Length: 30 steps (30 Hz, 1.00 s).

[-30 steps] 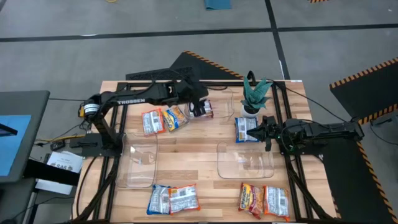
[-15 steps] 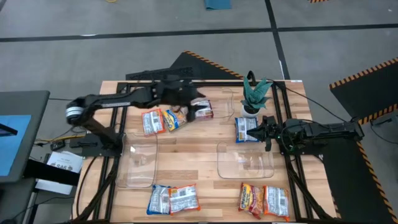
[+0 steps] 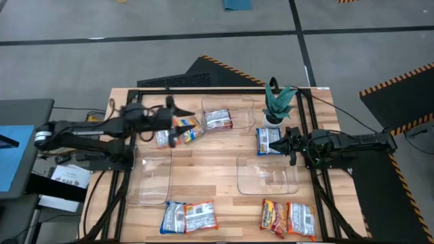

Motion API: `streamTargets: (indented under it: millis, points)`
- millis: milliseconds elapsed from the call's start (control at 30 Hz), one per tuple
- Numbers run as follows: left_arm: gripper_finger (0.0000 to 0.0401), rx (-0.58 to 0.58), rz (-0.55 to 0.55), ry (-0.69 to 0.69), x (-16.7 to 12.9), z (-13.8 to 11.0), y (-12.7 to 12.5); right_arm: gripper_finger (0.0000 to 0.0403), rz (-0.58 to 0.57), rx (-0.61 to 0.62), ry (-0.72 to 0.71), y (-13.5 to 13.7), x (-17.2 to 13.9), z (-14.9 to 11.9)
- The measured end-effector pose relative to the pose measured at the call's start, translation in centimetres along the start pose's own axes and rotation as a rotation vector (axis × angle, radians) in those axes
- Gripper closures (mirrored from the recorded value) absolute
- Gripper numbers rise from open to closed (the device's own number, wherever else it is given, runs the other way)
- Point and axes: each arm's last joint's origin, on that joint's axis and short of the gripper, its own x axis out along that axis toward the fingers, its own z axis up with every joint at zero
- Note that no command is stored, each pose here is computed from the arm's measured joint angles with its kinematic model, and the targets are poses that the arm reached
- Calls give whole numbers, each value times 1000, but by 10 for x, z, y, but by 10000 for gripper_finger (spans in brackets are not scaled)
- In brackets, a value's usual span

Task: Sort Maruchan noodles
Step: Put the top right blue bag into the bottom right transparent bin

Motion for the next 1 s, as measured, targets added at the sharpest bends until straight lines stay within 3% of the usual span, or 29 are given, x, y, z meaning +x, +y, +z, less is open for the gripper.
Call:
streamTargets:
  millis: [233, 433, 633, 800, 1000]
  points:
    - [196, -30, -43, -185, -32, 7, -10, 337, 6, 1, -15, 1, 0, 1]
    - [196, -71, -92, -113, -35, -14, -22, 337, -57, 4, -248, 4, -2, 18]
    - [196, -93, -76, -69, -35, -39, -33, 337, 91, 161, -420, 14, -7, 37]
    - [196, -95, -73, -70, -34, -46, -40, 337, 46, 154, -315, 20, -2, 48]
    - [196, -86, -57, -72, -34, -45, -41, 336, -209, 146, 38, 32, 3, 72]
